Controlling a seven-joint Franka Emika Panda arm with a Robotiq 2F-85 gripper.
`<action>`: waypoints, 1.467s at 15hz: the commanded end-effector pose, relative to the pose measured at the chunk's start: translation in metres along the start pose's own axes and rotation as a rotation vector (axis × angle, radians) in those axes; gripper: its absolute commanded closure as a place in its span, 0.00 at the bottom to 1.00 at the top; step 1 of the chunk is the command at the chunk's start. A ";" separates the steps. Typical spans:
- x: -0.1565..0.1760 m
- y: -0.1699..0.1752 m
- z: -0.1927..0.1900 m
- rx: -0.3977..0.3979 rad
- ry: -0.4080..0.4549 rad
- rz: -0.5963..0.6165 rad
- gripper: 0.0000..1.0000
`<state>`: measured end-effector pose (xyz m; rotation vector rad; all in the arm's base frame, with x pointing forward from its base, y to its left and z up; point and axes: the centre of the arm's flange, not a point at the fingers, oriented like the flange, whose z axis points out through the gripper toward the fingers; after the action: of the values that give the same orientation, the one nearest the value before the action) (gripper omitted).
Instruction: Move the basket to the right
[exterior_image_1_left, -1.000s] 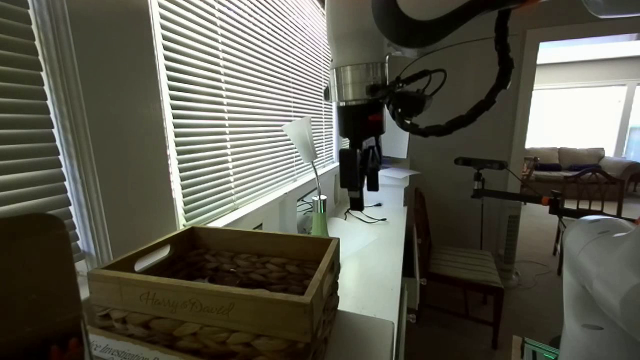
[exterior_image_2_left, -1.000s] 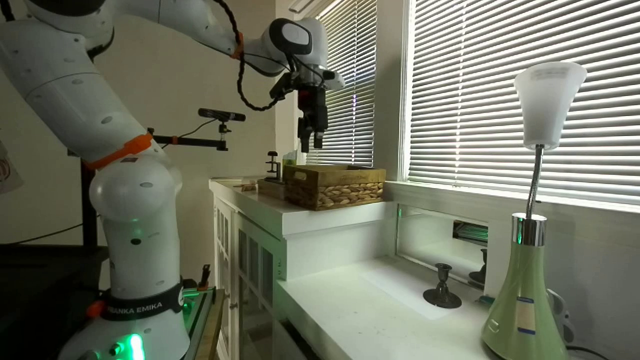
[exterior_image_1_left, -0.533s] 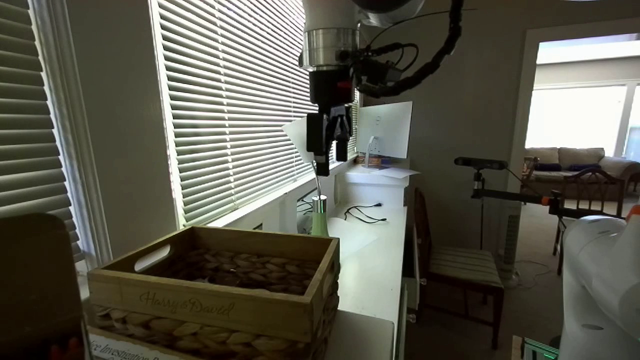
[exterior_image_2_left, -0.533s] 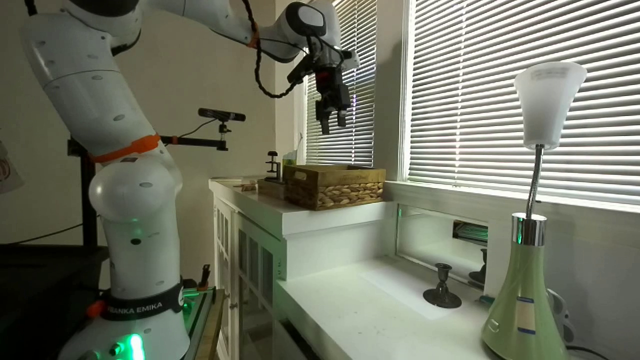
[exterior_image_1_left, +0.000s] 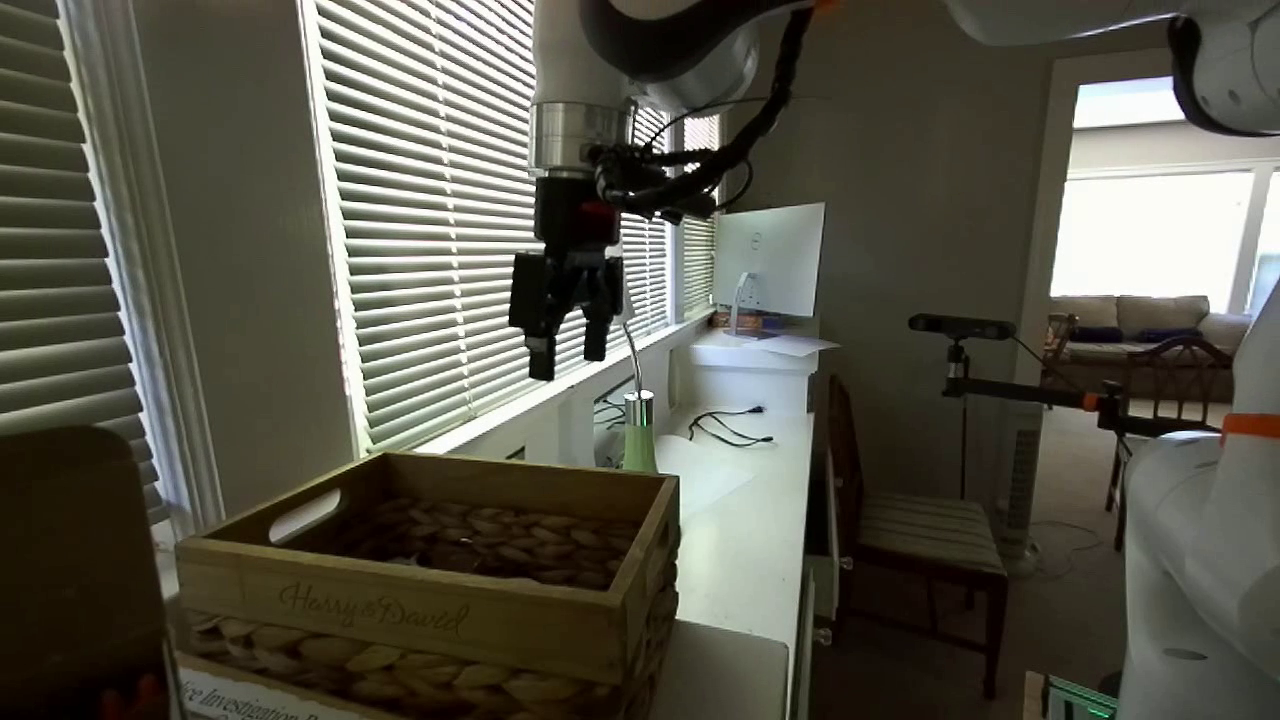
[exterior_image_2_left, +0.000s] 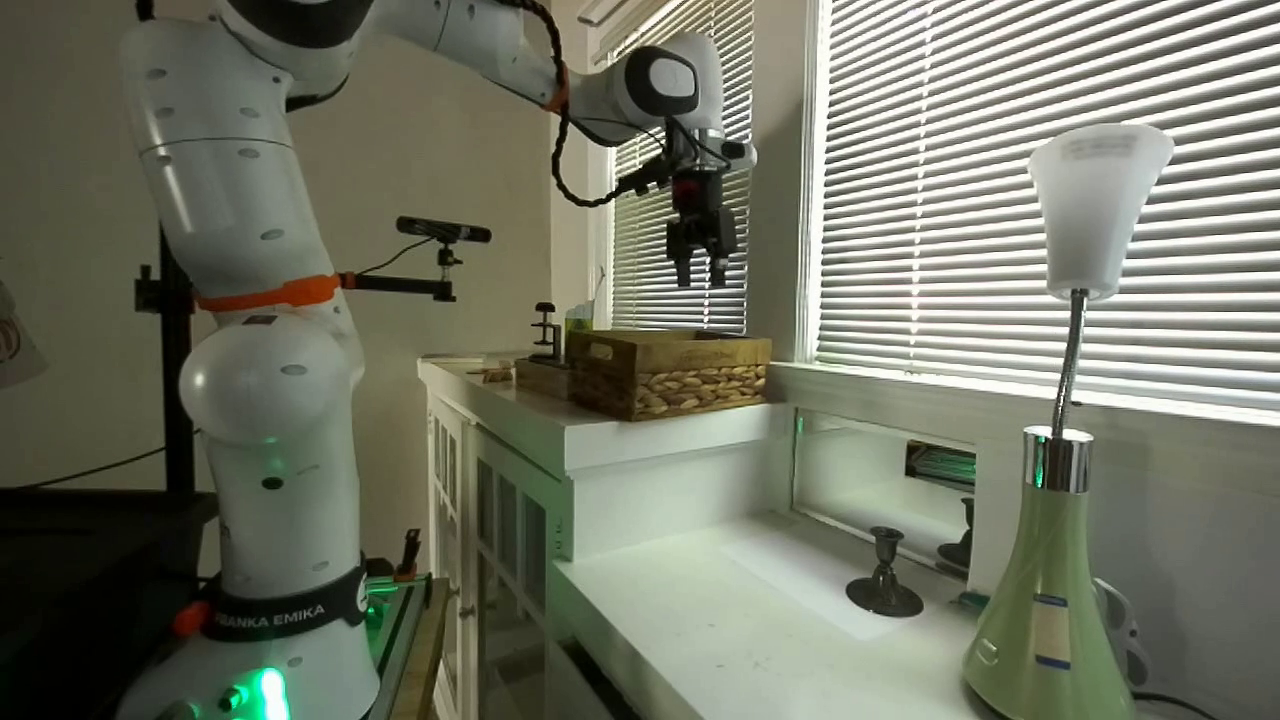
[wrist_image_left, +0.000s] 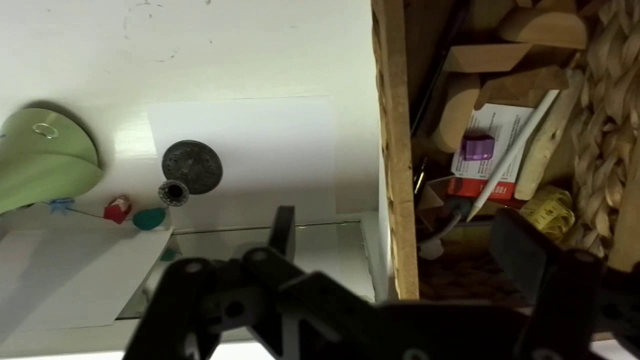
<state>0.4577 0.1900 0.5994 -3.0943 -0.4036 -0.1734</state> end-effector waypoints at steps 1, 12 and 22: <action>0.010 -0.011 0.022 0.085 0.009 -0.033 0.00; 0.018 -0.006 0.038 0.051 0.103 0.022 0.00; 0.021 -0.019 0.090 0.065 0.086 -0.007 0.11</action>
<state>0.4863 0.2095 0.5256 -3.0205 -0.4044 -0.2896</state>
